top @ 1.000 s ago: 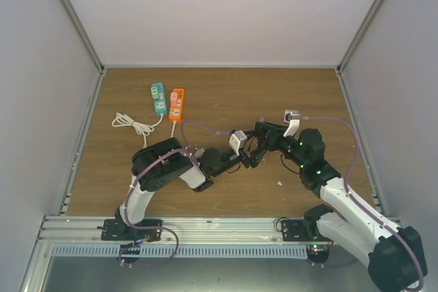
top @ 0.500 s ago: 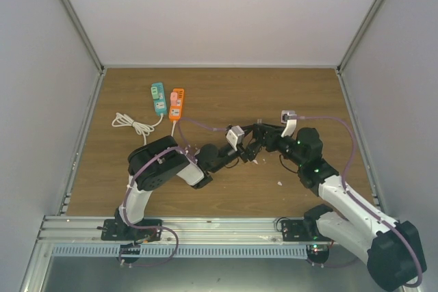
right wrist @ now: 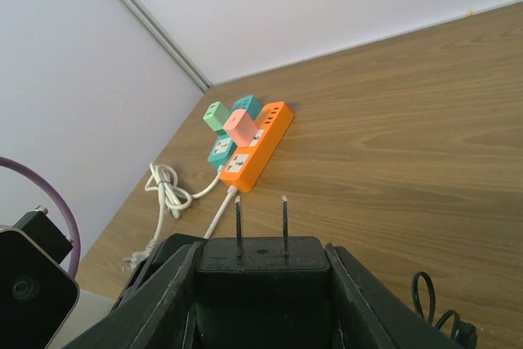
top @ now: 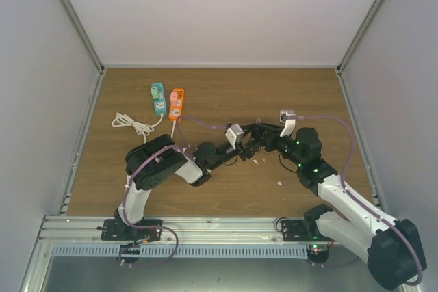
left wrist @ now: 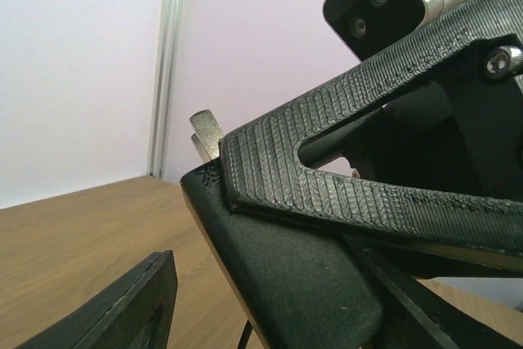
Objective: Insert the plug
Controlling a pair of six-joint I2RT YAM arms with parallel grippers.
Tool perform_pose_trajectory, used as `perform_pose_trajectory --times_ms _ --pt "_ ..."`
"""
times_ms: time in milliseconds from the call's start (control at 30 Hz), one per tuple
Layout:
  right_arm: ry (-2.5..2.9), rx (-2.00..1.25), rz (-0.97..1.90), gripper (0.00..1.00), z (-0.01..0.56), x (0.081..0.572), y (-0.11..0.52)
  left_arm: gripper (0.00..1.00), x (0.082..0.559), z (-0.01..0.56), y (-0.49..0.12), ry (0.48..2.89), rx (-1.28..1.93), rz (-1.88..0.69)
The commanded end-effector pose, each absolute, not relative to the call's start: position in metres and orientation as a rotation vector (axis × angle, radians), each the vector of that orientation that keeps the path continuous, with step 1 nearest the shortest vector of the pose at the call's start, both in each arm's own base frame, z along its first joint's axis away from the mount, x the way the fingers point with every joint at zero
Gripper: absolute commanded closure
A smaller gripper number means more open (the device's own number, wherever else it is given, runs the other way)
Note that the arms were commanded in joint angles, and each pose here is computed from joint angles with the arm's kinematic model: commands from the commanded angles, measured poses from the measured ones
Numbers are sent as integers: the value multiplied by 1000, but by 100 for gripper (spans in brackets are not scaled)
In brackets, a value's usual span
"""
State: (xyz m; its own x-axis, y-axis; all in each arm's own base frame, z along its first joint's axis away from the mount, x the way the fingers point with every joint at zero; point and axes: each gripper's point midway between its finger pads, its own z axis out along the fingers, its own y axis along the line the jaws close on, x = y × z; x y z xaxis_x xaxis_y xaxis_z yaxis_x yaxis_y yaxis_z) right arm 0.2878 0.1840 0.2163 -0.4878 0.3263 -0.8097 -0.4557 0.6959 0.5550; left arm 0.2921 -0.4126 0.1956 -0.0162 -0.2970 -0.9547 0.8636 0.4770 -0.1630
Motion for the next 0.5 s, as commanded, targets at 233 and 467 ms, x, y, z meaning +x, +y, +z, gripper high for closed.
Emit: perform_pose_trajectory --times_ms 233,467 --pt "1819 -171 947 88 229 284 193 47 298 283 -360 936 390 -950" --pt "1817 -179 946 88 229 283 195 53 303 280 -350 950 375 -938"
